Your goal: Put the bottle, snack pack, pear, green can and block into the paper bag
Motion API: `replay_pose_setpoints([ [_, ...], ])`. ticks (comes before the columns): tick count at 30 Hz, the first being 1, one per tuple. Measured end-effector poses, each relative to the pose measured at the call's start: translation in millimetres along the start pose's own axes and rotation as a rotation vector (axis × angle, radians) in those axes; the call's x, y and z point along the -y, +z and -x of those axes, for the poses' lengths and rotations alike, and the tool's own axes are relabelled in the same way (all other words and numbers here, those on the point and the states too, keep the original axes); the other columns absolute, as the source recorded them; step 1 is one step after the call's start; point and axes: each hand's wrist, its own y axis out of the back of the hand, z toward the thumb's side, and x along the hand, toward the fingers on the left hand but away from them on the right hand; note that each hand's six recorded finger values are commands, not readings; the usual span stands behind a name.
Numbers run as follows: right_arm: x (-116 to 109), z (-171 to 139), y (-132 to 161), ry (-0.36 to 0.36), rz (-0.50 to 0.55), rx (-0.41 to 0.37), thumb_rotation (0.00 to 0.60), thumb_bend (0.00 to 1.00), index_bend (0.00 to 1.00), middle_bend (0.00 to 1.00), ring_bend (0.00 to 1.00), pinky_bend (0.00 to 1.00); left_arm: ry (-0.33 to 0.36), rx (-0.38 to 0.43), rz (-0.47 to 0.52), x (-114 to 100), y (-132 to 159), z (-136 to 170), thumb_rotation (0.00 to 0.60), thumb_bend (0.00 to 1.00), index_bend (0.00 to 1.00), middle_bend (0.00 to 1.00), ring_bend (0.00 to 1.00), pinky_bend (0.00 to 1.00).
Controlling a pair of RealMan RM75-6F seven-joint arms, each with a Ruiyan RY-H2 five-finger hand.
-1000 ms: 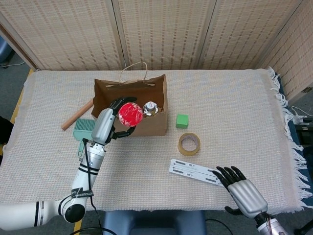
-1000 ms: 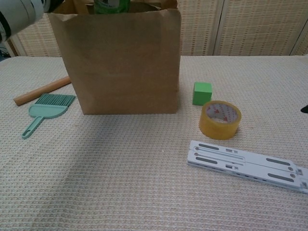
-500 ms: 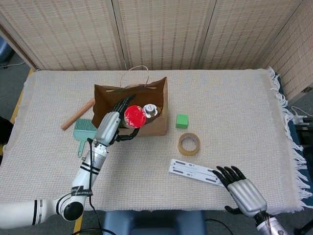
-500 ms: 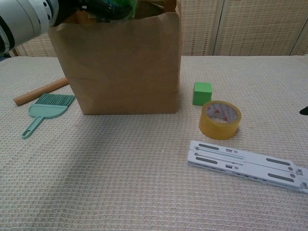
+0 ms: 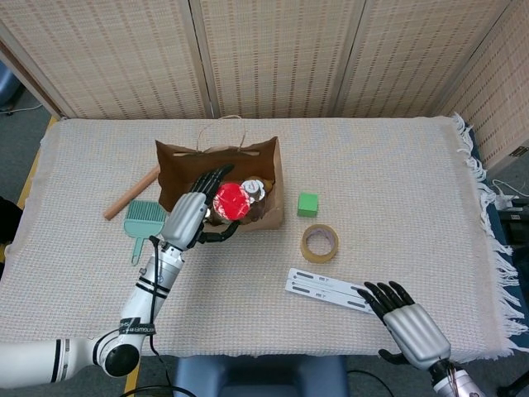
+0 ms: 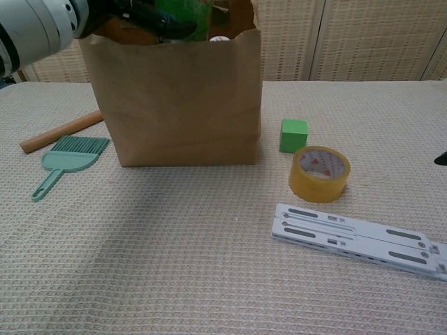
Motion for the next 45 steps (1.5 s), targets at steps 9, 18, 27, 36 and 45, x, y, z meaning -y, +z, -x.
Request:
replay_pose_setpoints([
  [9, -3.3, 0.3, -2.9, -0.004, 0.013, 0.005, 0.600, 0.07, 0.00, 0.00, 0.00, 0.00, -0.045, -0.047, -0.030, 21.6, 11.3, -23.4, 0.600, 0.34, 0.00, 0.00, 0.00, 0.03],
  [18, -1.5, 2.9, -6.2, 0.009, 0.017, 0.012, 0.600, 0.07, 0.00, 0.00, 0.00, 0.00, -0.019, 0.022, -0.016, 18.8, 26.3, -20.1, 0.600, 0.39, 0.00, 0.00, 0.00, 0.04],
  [27, -0.5, 2.5, -2.3, 0.005, 0.004, 0.007, 0.600, 0.07, 0.00, 0.00, 0.00, 0.00, 0.060, 0.095, 0.064, -7.9, 42.4, -11.8, 0.600, 0.49, 0.00, 0.00, 0.00, 0.06],
  [36, -0.3, 0.1, -1.4, 0.002, 0.006, 0.001, 0.600, 0.07, 0.00, 0.00, 0.00, 0.00, 0.094, 0.120, -0.060, -38.5, 28.3, 26.7, 0.600, 0.65, 0.04, 0.00, 0.00, 0.07],
  [45, -0.1, 0.3, -1.7, -0.010, 0.010, 0.000, 0.600, 0.07, 0.00, 0.00, 0.00, 0.00, 0.082, -0.024, -0.372, -66.2, -55.1, 124.2, 0.600, 0.67, 0.04, 0.00, 0.00, 0.07],
])
